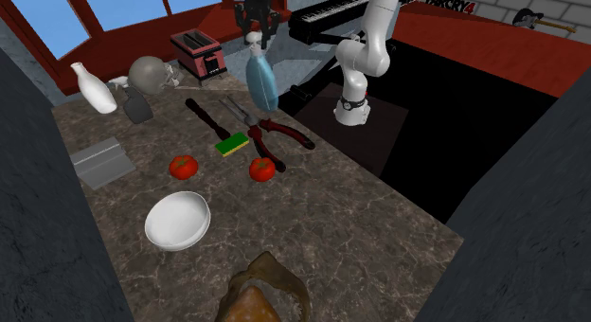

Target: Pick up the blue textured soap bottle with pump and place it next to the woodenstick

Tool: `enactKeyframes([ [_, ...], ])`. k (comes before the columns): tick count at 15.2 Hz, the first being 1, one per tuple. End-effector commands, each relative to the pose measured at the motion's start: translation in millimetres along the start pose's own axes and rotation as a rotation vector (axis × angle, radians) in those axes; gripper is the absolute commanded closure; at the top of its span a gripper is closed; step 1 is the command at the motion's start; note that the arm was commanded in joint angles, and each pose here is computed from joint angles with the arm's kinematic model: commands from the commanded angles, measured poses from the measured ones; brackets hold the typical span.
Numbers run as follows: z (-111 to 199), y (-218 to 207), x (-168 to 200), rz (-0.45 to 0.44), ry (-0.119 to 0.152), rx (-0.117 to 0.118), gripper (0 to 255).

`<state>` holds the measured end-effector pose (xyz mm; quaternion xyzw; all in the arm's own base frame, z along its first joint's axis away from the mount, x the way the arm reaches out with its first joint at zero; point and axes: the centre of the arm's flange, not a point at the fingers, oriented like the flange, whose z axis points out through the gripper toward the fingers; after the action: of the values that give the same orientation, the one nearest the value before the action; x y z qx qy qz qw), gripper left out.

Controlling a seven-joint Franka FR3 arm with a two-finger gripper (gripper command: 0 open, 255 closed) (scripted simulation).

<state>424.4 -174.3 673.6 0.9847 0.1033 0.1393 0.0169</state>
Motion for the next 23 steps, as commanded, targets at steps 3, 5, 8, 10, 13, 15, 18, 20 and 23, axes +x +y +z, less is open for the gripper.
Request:
enactKeyframes([
  [3, 6.6, 38.9, -39.5, -0.002, 0.001, 0.000, 255],
  [5, 9.9, 57.7, -57.7, -0.002, 0.001, 0.000, 255],
  [8, 14.8, 86.0, -85.0, -0.002, 0.001, 0.000, 255],
  [10, 18.0, 104.9, -103.2, -0.002, 0.001, 0.000, 255],
  [13, 22.9, 133.1, -130.5, -0.002, 0.001, 0.000, 255],
  [15, 26.2, 152.0, -148.7, -0.002, 0.001, 0.000, 255],
  [18, 31.1, 180.3, -176.0, -0.002, 0.001, 0.000, 255],
  [20, 34.4, 199.1, -194.2, -0.002, 0.001, 0.000, 255],
  [23, 39.3, 227.4, -221.5, -0.002, 0.001, 0.000, 255],
])
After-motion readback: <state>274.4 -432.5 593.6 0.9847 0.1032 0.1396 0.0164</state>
